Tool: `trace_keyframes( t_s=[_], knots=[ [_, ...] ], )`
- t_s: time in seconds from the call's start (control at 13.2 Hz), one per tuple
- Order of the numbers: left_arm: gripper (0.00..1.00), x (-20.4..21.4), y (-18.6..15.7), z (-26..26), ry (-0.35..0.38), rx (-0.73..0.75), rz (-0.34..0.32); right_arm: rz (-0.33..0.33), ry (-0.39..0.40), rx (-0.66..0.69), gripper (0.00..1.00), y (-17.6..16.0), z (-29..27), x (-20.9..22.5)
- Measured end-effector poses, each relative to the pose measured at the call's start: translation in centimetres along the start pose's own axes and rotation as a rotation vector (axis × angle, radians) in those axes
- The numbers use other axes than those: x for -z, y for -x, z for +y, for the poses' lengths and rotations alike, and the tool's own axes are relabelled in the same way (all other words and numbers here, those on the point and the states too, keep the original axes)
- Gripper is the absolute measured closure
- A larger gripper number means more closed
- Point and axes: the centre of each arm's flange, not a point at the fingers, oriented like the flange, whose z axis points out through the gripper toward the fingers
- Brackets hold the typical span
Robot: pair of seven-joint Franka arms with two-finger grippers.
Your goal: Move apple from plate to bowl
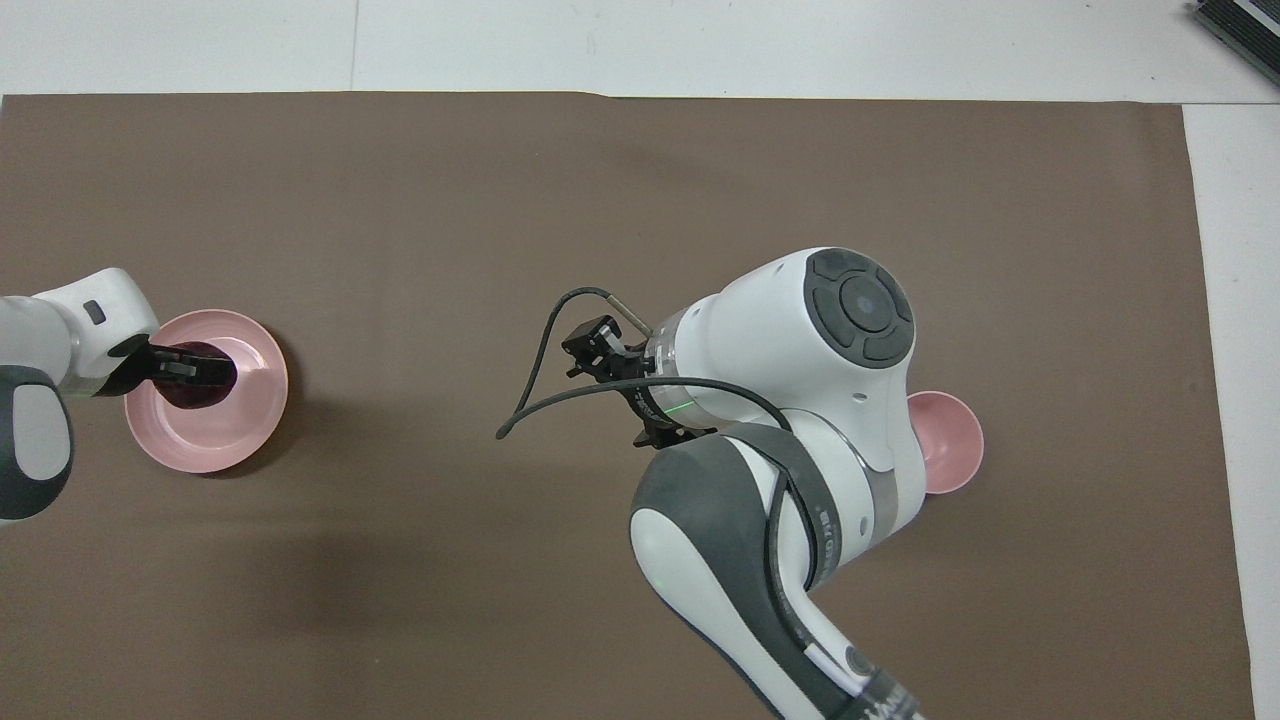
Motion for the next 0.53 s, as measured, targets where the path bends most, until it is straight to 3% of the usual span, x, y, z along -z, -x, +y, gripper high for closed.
trace_keyframes(
  t_s=[0.23,0.53],
  knots=[
    [0.31,3.7,-0.5,5.9,0.151,0.035,0.035,-0.063,-0.08,-0.149,0.0,-0.6,-0.6,0.3],
    [0.31,3.9,-1.9,13.8,0.36,0.123,0.063,-0.17,-0.158,-0.319,0.0,-1.7,-0.9,0.7]
  ],
)
